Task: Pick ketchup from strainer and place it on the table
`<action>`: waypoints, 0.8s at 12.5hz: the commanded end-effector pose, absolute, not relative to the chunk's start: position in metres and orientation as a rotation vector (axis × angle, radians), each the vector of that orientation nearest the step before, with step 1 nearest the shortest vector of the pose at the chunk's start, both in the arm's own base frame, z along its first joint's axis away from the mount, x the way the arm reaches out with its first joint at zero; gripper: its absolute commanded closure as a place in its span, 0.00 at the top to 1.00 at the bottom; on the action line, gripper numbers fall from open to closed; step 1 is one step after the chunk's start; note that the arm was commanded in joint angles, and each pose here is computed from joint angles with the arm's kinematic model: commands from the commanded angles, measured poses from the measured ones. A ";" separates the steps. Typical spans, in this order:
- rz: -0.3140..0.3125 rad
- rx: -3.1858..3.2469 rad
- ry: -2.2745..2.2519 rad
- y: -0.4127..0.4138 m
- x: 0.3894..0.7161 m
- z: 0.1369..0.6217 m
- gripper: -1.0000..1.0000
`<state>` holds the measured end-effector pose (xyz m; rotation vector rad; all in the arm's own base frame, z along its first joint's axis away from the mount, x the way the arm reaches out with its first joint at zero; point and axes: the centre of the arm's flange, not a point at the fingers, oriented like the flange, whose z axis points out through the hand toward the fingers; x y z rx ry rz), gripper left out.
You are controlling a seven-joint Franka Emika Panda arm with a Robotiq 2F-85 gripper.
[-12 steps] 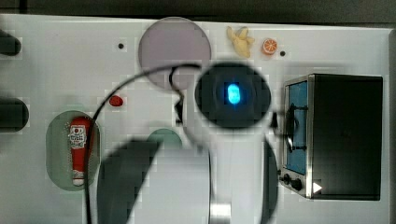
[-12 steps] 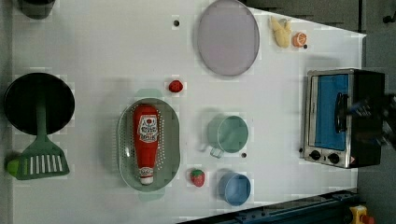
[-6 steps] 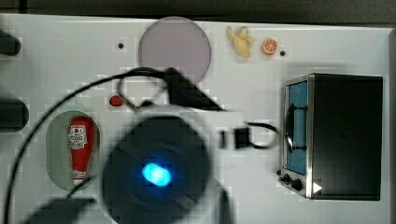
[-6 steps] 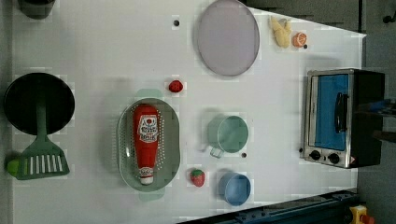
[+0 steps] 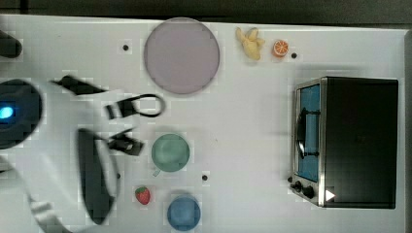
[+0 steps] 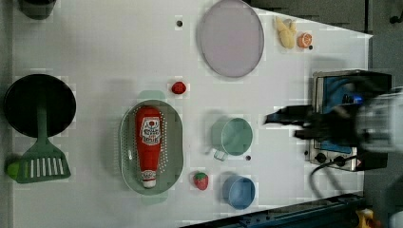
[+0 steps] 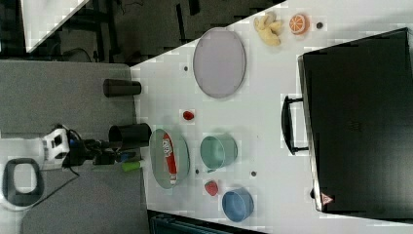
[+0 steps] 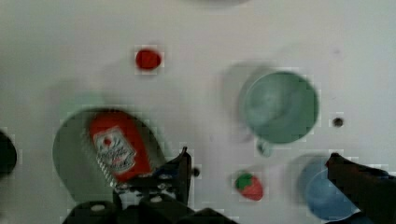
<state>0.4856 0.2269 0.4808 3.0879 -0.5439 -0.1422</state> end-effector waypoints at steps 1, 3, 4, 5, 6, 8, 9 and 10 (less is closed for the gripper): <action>-0.027 3.134 -0.485 0.293 0.457 0.485 1.00; -0.031 3.180 -0.368 0.331 0.442 0.453 1.00; -0.040 3.198 -0.321 0.344 0.434 0.434 1.00; -0.049 3.217 -0.287 0.354 0.428 0.414 1.00; -0.054 3.239 -0.264 0.361 0.423 0.394 1.00; -0.015 3.283 -0.211 0.368 0.419 0.356 1.00; 0.016 3.295 -0.184 0.369 0.420 0.339 1.00; 0.029 3.295 -0.189 0.369 0.420 0.322 1.00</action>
